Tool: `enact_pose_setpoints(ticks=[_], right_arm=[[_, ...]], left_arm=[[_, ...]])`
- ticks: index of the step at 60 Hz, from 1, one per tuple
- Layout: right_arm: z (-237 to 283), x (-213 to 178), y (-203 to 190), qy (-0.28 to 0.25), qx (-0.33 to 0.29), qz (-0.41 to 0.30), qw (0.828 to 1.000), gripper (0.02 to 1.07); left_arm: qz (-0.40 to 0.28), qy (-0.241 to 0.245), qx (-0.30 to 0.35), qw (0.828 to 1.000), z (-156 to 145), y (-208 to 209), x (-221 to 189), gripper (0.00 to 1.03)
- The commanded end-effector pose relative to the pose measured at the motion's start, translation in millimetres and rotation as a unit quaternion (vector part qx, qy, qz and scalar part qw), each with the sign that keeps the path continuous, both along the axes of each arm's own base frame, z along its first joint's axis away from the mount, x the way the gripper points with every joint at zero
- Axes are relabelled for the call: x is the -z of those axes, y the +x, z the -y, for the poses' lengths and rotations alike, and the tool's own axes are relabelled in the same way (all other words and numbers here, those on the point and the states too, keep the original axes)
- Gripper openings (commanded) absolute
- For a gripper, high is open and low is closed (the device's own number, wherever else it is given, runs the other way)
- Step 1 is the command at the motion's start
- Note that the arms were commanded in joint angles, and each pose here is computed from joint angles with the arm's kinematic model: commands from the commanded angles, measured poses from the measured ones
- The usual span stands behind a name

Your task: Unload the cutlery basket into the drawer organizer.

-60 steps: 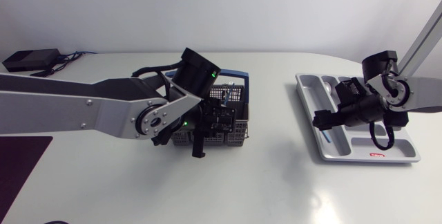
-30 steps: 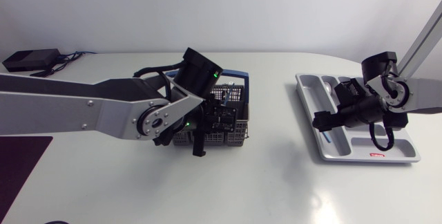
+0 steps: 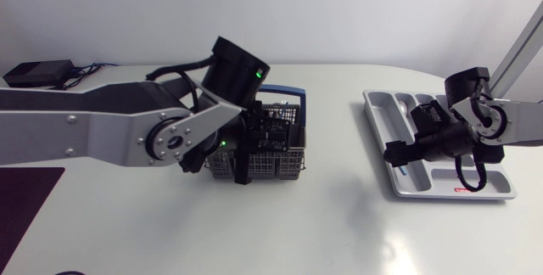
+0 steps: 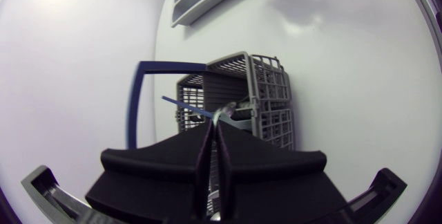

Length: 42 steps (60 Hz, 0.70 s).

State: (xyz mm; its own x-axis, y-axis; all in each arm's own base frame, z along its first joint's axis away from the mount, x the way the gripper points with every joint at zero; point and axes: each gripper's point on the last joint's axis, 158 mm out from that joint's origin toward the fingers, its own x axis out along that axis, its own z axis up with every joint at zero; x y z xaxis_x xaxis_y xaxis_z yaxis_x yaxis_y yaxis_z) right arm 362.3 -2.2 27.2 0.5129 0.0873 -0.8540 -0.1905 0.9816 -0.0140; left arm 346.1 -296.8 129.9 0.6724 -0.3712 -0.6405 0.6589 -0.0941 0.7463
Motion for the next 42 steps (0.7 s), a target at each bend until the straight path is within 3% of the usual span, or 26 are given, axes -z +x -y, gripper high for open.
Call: enact_pose_setpoints(ticks=[1, 10, 22, 42], right_arm=[[-5.9, 0.0, -9.5, -0.001, -0.013, -0.001, 1.000, 0.92], [-14.3, -17.5, -16.2, -0.002, -0.025, 0.023, 0.999, 0.92], [-42.6, -64.8, -33.3, 0.016, -0.068, 0.090, 0.993, 0.92], [-99.5, -144.2, -90.5, 0.051, -0.173, 0.215, 0.960, 0.92]], left_arm=[[0.040, -0.030, 0.004, 0.999, 4.3, 0.2, -48.3, 0.03], [0.068, -0.063, -0.001, 0.996, 0.6, -7.5, -87.7, 0.03], [0.067, -0.145, -0.029, 0.987, -6.1, -24.1, -137.0, 0.03], [-0.043, -0.247, -0.111, 0.962, 2.8, -41.5, -147.7, 0.03]])
